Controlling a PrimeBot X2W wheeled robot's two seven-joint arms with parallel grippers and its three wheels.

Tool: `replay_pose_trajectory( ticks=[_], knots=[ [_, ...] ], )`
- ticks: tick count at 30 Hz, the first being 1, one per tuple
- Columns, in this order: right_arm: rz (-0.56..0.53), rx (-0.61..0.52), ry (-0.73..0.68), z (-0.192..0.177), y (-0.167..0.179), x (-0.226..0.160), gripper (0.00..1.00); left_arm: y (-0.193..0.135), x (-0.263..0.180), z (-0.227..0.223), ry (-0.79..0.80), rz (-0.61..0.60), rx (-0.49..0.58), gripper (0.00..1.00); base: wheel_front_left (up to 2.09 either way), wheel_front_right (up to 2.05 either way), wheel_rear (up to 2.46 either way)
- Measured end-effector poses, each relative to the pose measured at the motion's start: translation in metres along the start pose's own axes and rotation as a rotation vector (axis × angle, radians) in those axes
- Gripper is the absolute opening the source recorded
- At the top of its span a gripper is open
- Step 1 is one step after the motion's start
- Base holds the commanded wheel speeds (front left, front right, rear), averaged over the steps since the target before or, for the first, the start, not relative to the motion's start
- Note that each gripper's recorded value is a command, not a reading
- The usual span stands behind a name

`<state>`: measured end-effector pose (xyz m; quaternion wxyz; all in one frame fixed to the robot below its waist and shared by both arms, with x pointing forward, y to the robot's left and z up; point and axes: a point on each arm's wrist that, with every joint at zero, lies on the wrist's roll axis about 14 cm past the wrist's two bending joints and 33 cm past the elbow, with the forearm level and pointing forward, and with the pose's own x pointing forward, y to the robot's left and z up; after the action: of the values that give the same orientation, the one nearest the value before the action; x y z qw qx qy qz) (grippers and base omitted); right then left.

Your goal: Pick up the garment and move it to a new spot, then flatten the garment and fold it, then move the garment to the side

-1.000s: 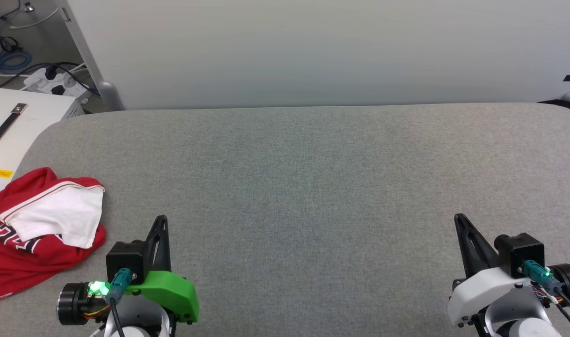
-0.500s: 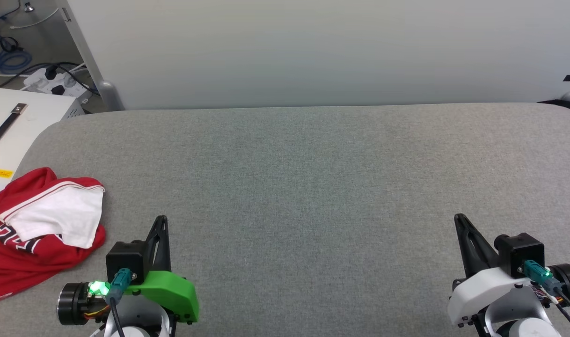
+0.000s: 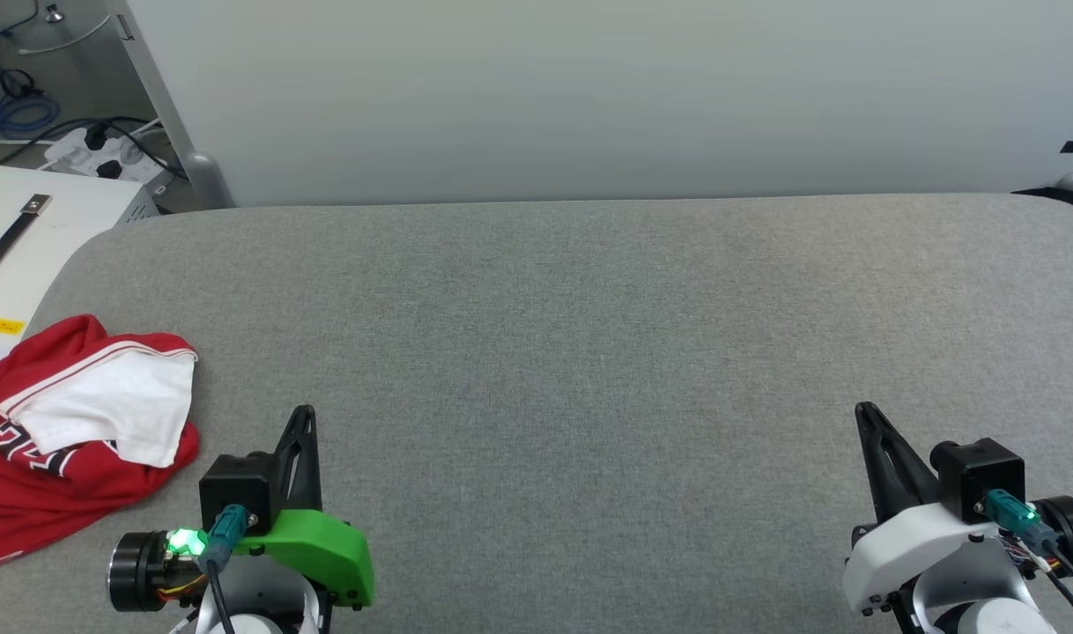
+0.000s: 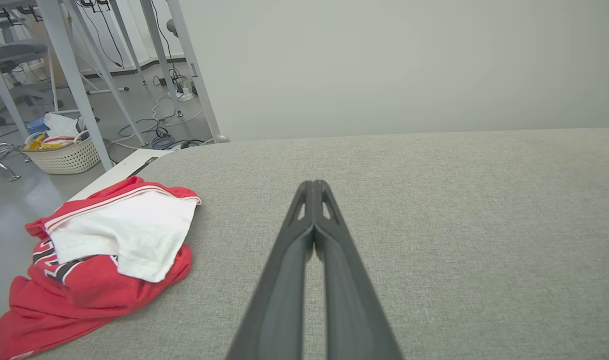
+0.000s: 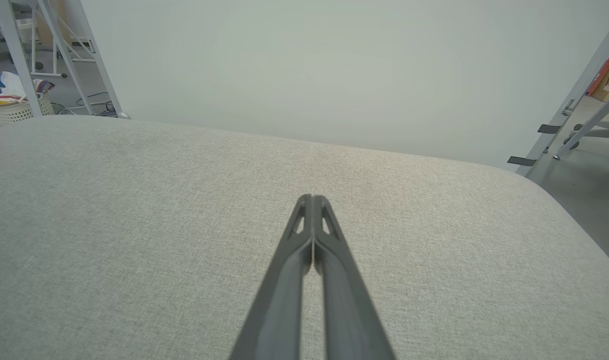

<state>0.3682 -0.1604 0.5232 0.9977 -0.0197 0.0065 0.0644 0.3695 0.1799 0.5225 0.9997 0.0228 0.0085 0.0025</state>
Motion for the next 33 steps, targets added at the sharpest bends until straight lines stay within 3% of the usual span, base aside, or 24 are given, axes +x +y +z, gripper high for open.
replay_pose_trajectory(
  ticks=[2,3,33],
  knots=[
    [0.0,0.0,0.0,0.0,0.0,0.0,0.0,0.0,0.0,0.0,0.0,0.0,0.0,0.0,0.0,0.0,0.0],
    [0.0,0.0,0.0,-0.0001,0.0,0.0,1.0,0.0,0.0,-0.0001,0.0,0.0,0.0,1.0,0.0,0.0,0.0],
    [-0.005,0.078,-0.035,0.0017,-0.0012,-0.0017,1.0,-0.0054,-0.0015,0.0006,-0.028,-0.025,-0.041,1.0,0.0,0.0,0.0]
  ],
)
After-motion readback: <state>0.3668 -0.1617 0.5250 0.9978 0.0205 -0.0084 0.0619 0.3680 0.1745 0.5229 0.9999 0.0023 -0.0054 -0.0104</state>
